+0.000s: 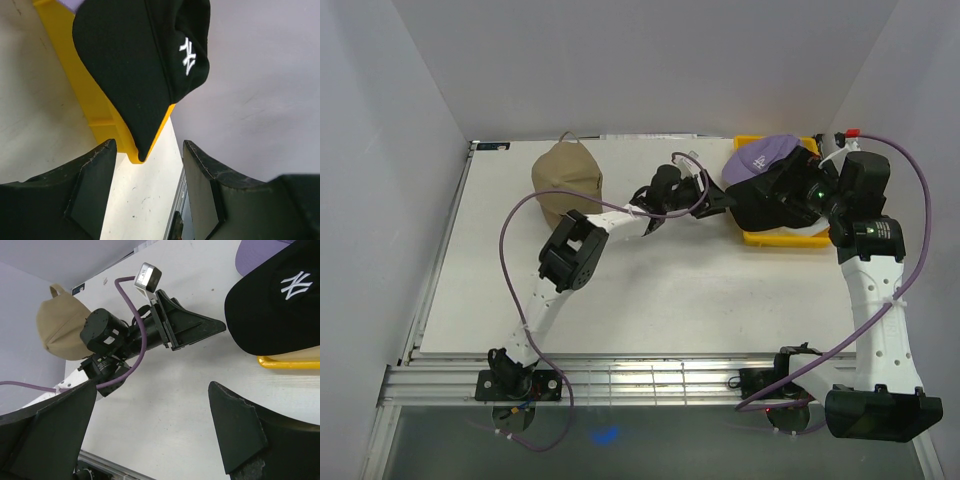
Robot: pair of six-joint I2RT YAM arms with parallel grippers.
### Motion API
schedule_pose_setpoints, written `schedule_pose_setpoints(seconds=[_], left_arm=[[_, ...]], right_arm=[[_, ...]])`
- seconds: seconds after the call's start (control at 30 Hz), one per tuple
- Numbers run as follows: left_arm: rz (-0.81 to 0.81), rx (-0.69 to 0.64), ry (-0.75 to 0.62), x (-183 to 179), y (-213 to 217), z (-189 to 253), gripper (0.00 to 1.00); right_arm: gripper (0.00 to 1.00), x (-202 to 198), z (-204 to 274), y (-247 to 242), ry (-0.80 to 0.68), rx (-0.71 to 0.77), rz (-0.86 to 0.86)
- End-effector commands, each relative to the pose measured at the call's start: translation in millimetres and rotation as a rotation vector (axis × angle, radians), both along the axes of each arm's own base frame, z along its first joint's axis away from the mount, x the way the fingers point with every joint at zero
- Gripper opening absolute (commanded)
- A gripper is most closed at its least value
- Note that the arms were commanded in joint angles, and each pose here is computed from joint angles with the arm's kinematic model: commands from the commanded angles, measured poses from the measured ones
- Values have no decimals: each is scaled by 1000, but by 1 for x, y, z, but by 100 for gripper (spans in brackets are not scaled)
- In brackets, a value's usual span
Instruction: Stack the hats
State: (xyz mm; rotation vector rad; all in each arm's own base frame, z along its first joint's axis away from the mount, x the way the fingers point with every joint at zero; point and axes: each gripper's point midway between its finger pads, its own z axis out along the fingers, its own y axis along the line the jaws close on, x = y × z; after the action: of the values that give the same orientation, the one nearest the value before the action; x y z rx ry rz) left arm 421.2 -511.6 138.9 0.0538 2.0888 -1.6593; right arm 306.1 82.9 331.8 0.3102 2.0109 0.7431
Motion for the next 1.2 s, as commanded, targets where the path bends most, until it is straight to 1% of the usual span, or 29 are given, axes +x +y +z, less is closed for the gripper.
schedule_pose_setpoints(seconds=[0.0,0.13,0.27,0.37,0.47,0.63,0.73,0.83,0.87,0.93,0.97,1.17], left_arm=[[-16,-84,-28,-1,-15,25,66],[-4,-91,-13,0,-26,15,66],[8,-130,0,3,-29,18,64],[10,-155,2,4,-31,24,61],[17,-163,5,4,-33,26,57],[7,-179,3,3,-39,28,45],[1,-185,3,1,-42,29,40],[-6,-192,10,1,-44,29,22],[-9,-192,12,0,-45,29,13],[-18,-201,3,-1,-47,34,3],[-20,-202,0,-2,-48,35,0],[-19,-242,-6,-3,-49,60,0]], right_arm=[[98,3,5,3,-36,12,19],[98,3,4,4,-37,20,23],[98,1,3,4,-37,19,24],[97,-1,-1,5,-33,21,30],[97,-2,-3,6,-32,23,31],[97,-2,-4,6,-34,26,31],[97,-3,-6,6,-32,27,29],[97,-3,-7,5,-29,26,26],[97,-3,-7,5,-31,25,27],[97,-3,-5,5,-36,25,27],[97,-3,-5,5,-33,26,26],[97,-2,9,3,-58,24,12]])
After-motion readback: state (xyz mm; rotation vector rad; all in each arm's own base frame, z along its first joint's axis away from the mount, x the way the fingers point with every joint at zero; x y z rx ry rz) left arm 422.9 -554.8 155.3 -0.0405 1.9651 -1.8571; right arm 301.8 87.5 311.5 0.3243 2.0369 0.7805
